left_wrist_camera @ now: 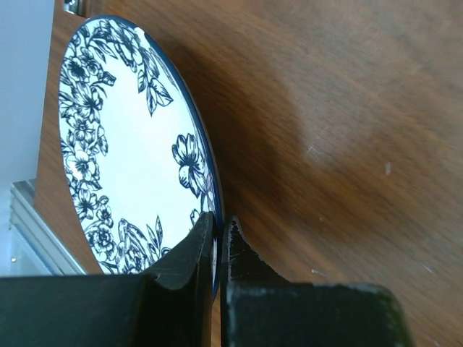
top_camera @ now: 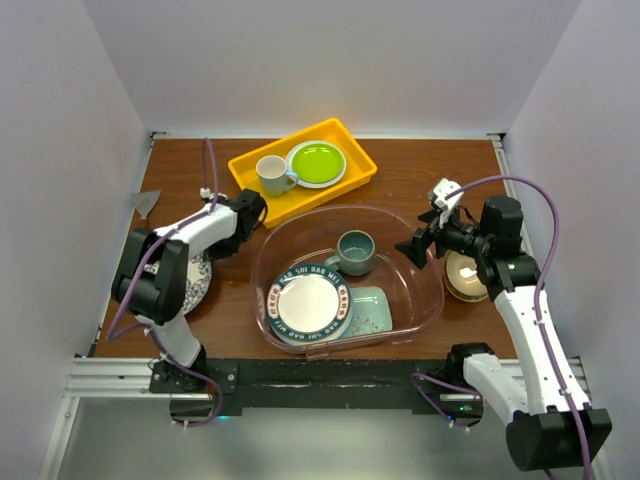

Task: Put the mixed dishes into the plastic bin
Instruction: Pick up the plate at the center of the board.

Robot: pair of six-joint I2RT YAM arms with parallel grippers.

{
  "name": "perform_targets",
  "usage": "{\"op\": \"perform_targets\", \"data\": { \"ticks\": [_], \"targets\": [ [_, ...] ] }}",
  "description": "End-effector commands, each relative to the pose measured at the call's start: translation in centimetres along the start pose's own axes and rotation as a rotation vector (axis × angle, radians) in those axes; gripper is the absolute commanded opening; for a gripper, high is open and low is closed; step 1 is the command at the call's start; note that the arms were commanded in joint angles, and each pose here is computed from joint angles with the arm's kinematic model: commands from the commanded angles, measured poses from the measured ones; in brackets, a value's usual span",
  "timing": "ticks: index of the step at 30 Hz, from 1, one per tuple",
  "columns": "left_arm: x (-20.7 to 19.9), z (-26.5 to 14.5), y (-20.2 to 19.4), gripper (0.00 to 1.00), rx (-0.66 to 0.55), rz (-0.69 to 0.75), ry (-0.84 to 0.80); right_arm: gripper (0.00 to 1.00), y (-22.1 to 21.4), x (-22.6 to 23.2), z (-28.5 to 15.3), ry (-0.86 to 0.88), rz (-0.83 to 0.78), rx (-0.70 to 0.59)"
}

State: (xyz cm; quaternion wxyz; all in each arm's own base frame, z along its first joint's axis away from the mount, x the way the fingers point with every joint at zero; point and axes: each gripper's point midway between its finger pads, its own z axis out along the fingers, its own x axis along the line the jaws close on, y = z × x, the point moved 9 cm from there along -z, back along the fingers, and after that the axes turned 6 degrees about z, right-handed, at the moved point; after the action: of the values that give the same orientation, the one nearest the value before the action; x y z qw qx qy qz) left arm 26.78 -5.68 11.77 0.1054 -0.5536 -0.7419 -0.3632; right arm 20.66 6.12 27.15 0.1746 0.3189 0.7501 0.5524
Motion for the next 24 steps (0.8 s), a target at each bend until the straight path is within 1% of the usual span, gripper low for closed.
{"op": "perform_targets", "data": {
  "ticks": [1, 4, 9, 17, 24],
  "targets": [
    [0.6, -3.3, 2.9, 0.0, -0.098, -0.201, -0.175, 0.99, 0.5, -0.1, -0.2, -0.021, -0.038, -0.023],
    [2.3, -5.5, 3.8, 0.0, -0.146, -0.243, -0.218, 0.99, 0.5, -0.1, -0.2, -0.022, -0.039, -0.023],
    [4.5, -7.9, 4.7, 0.0, -0.205, -0.284, -0.277, 0.99, 0.5, -0.1, -0.3, -0.024, -0.041, -0.026],
    [7.6, -10.9, 5.6, 0.0, -0.292, -0.325, -0.339, 0.99, 0.5, -0.2, -0.2, -0.028, -0.04, -0.023],
    [10.1, -14.0, 6.2, 0.0, -0.384, -0.348, -0.462, 0.99, 0.4, -0.3, -0.2, -0.03, -0.039, -0.021]
  ]
}}
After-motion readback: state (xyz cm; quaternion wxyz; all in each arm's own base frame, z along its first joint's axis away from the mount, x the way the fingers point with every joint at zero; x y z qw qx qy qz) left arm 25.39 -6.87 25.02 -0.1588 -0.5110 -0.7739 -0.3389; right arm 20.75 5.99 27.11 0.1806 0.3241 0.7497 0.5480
